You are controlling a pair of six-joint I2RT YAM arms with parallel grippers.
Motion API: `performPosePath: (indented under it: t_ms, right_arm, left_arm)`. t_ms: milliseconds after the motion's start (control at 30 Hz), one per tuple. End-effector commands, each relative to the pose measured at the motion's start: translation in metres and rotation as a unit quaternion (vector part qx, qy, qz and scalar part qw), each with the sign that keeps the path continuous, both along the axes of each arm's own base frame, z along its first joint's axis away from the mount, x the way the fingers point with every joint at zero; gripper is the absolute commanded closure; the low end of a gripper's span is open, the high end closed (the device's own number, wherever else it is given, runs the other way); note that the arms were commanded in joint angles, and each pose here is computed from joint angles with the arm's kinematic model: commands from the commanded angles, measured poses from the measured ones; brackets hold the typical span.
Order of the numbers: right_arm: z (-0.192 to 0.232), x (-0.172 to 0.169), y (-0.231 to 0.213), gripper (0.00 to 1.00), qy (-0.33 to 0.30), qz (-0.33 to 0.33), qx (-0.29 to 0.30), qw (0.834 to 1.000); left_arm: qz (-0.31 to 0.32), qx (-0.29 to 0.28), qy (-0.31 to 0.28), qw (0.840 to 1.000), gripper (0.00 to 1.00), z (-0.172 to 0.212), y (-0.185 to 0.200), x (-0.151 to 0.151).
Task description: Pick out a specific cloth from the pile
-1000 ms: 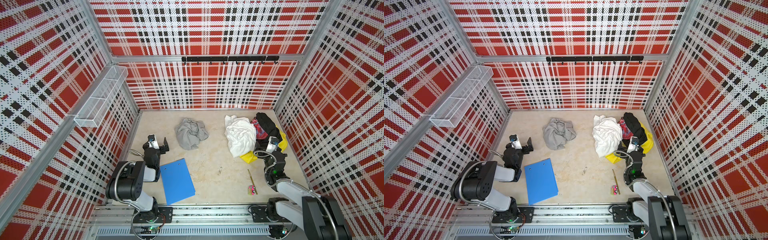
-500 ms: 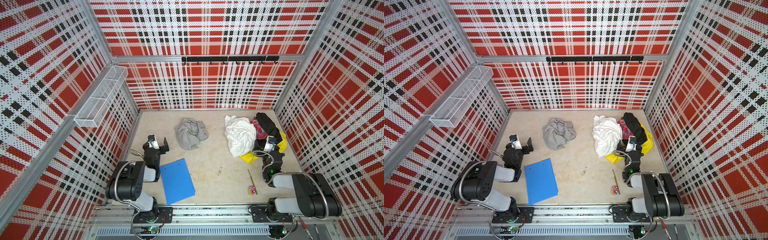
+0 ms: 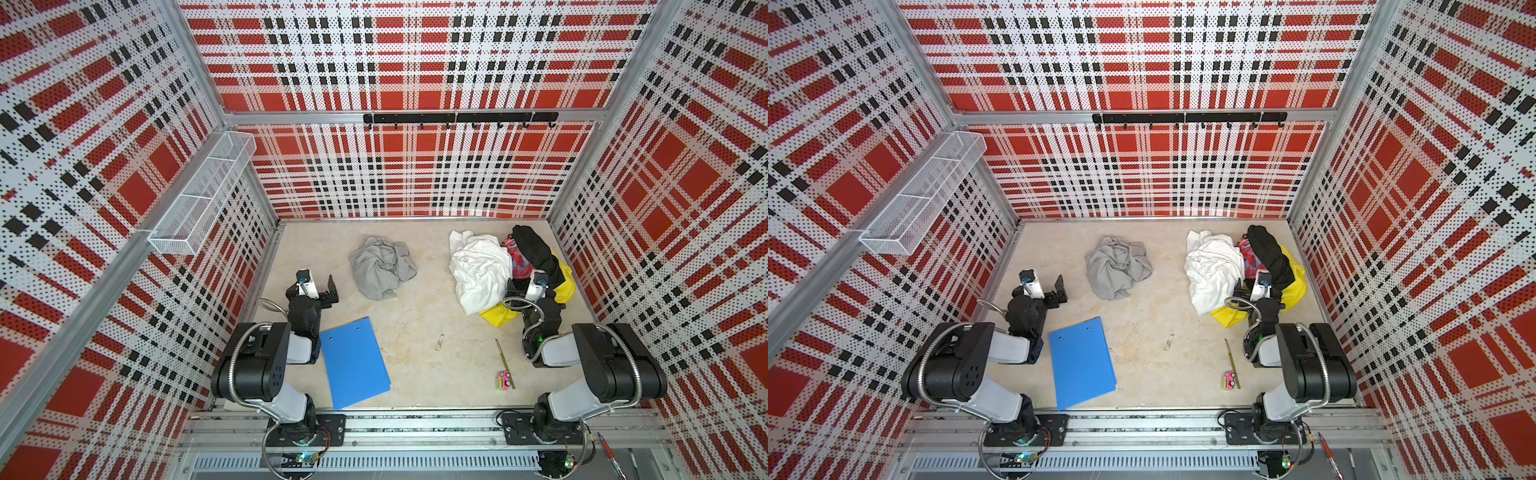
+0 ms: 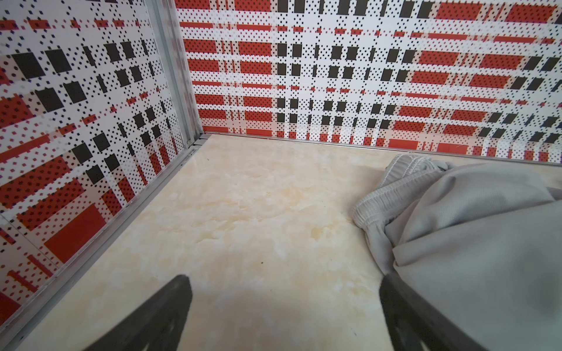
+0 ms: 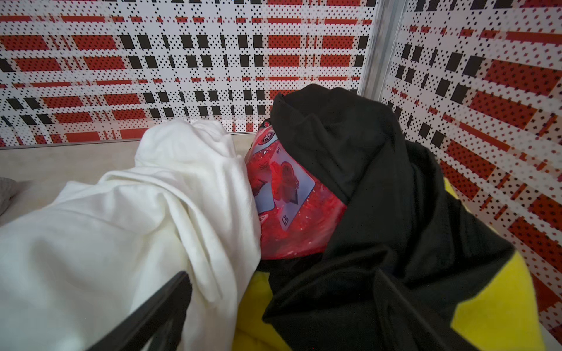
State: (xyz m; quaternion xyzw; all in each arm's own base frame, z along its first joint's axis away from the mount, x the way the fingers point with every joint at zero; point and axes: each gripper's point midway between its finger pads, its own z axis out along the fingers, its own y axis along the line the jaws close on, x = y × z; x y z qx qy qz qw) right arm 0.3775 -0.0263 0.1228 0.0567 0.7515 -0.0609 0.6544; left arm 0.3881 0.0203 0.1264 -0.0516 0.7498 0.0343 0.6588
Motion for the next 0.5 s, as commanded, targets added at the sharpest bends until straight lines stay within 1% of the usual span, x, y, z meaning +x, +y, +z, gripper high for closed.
performPosePath:
  t_ms: [0, 467]
  right_arm:
    - [0.0175, 0.0054, -0.0046, 0.00, -0.032, -0.011, -0.006, 0.999]
    - [0.0174, 0.0056, -0.0045, 0.00, -0.030, -0.012, -0.007, 0.999]
  left_arm:
    - [0.002, 0.004, -0.013, 1.000, 0.01, 0.0080, -0.0004, 0.0035]
    - [0.002, 0.004, -0.013, 1.000, 0.01, 0.0081, -0.0006, 0.0035]
